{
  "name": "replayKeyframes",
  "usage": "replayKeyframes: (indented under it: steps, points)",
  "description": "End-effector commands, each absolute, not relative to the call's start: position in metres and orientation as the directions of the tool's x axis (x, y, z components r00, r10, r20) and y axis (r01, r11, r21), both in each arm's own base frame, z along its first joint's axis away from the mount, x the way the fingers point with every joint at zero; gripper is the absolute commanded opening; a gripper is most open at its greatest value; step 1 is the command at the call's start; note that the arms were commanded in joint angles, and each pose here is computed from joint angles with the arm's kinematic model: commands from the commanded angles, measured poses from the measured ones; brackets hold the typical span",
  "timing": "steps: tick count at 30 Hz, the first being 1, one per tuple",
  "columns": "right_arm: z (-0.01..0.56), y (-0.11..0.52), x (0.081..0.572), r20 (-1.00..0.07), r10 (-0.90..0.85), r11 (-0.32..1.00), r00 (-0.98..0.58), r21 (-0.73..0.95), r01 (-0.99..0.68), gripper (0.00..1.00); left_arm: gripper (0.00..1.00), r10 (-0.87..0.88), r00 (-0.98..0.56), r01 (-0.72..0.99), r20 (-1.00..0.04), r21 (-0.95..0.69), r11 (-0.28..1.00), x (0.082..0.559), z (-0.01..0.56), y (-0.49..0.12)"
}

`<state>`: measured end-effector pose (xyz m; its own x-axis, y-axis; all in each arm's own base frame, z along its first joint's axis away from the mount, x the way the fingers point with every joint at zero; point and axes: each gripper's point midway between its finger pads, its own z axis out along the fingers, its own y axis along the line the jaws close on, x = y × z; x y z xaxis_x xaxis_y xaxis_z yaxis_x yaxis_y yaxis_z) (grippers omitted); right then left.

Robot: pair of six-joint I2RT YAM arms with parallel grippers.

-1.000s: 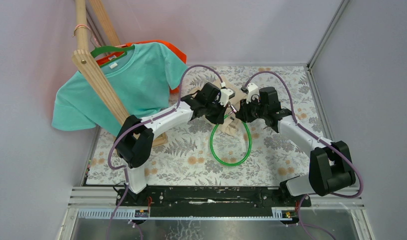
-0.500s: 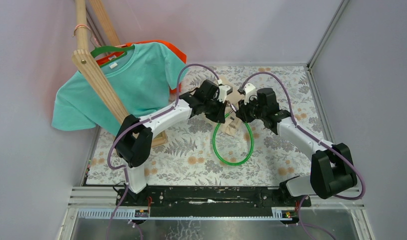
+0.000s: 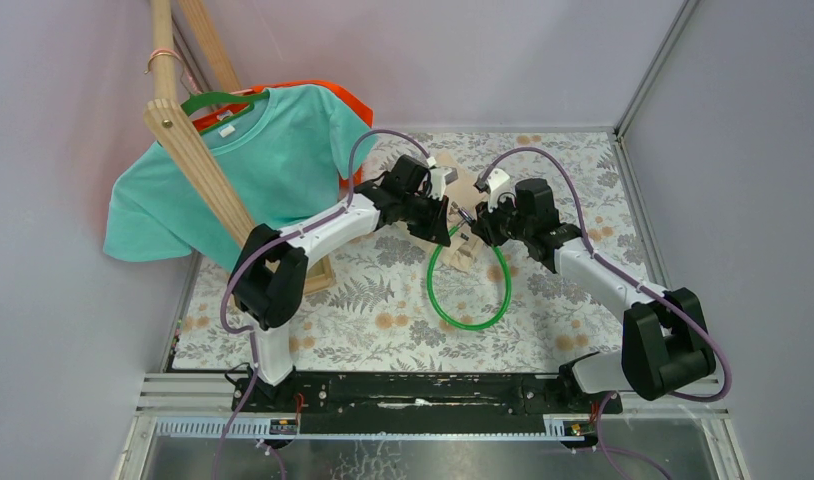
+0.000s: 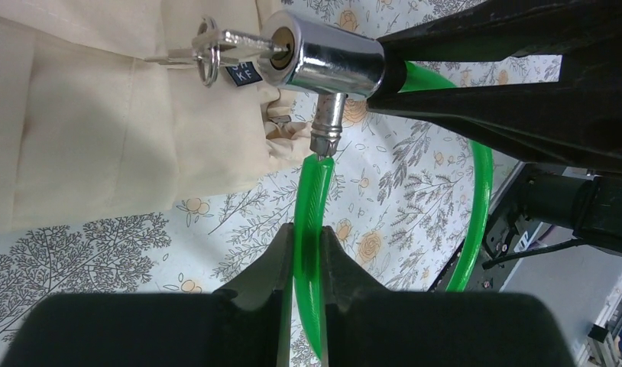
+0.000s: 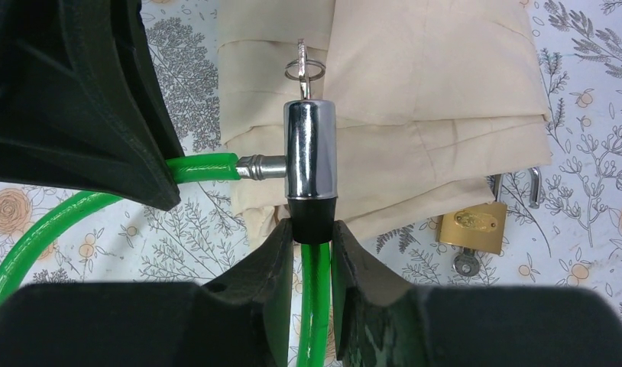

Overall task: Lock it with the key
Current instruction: Lock the lock.

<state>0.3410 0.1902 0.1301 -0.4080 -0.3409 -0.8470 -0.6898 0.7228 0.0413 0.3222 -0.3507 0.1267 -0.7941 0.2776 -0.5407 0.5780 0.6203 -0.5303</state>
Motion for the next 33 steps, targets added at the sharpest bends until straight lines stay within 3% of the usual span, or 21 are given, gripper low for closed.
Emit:
replayKeyframes:
  steps: [1,14,21,33]
  points:
    - [0.156,0.220,0.321,-0.893,-0.298,0.598,-0.338,0.102,-0.795,0.00,0.00,0.202,-0.725,0.640,-0.659,-0.536,0.550,0.348,0.156,-0.373]
    - [0.160,0.227,0.315,-0.891,-0.264,0.577,-0.369,0.161,-0.801,0.00,0.00,0.186,-0.642,0.699,-0.744,-0.468,0.541,0.369,0.173,-0.382]
    - [0.152,0.227,0.317,-0.875,-0.267,0.582,-0.405,0.188,-0.791,0.00,0.00,0.197,-0.507,0.776,-0.839,-0.345,0.528,0.372,0.184,-0.374]
    - [0.144,0.226,0.319,-0.817,-0.198,0.544,-0.542,0.368,-0.754,0.17,0.00,0.195,-0.341,0.865,-0.919,-0.226,0.447,0.356,0.191,-0.367]
